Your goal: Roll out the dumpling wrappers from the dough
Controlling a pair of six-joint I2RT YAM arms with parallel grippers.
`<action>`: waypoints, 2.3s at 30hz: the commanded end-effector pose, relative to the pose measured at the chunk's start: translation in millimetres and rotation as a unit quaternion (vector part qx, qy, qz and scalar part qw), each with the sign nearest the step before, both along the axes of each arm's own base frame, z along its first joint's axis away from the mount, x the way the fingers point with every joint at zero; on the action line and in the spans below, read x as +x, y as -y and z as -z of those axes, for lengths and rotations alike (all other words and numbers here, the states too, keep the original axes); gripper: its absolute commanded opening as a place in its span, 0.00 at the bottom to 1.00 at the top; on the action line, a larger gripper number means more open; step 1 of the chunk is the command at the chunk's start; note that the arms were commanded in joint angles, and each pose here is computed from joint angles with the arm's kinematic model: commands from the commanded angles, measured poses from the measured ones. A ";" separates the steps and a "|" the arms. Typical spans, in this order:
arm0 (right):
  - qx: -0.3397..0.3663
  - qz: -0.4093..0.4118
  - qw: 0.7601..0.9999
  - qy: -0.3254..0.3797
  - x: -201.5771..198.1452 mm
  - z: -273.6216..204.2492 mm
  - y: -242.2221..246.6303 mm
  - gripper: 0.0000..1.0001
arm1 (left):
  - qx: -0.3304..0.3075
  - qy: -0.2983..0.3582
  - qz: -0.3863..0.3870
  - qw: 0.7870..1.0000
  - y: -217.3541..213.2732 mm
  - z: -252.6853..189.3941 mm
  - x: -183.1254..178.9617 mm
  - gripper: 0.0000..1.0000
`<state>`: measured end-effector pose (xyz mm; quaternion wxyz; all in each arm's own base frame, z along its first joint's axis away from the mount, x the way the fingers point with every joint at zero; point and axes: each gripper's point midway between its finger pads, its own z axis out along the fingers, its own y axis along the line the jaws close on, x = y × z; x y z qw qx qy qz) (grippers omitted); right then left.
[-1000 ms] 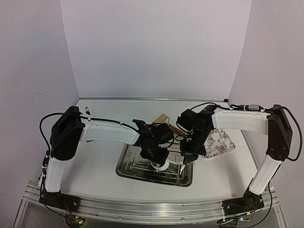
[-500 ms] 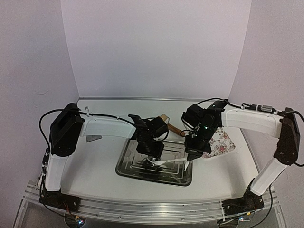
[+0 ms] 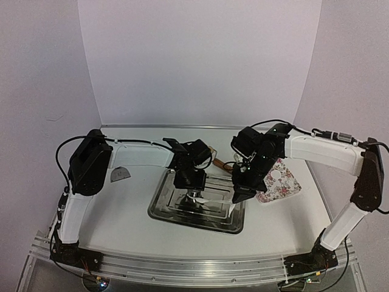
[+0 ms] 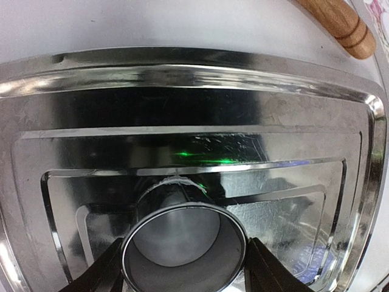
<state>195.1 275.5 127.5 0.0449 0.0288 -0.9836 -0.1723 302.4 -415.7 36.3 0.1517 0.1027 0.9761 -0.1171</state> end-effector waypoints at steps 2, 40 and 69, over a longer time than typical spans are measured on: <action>0.072 -0.083 0.994 0.019 -12.1 -27.3 -33.6 0.00 | 0.081 -0.053 -0.043 0.994 -40.7 54.4 3.4 0.40; 0.143 -0.174 0.949 0.220 -16.8 -115.8 -116.8 0.00 | 0.050 -0.071 -0.050 0.995 -25.5 46.5 7.0 0.44; 0.017 -0.027 0.996 0.087 62.8 29.7 -10.9 0.69 | -0.142 0.076 0.036 0.986 28.5 -107.2 34.9 0.94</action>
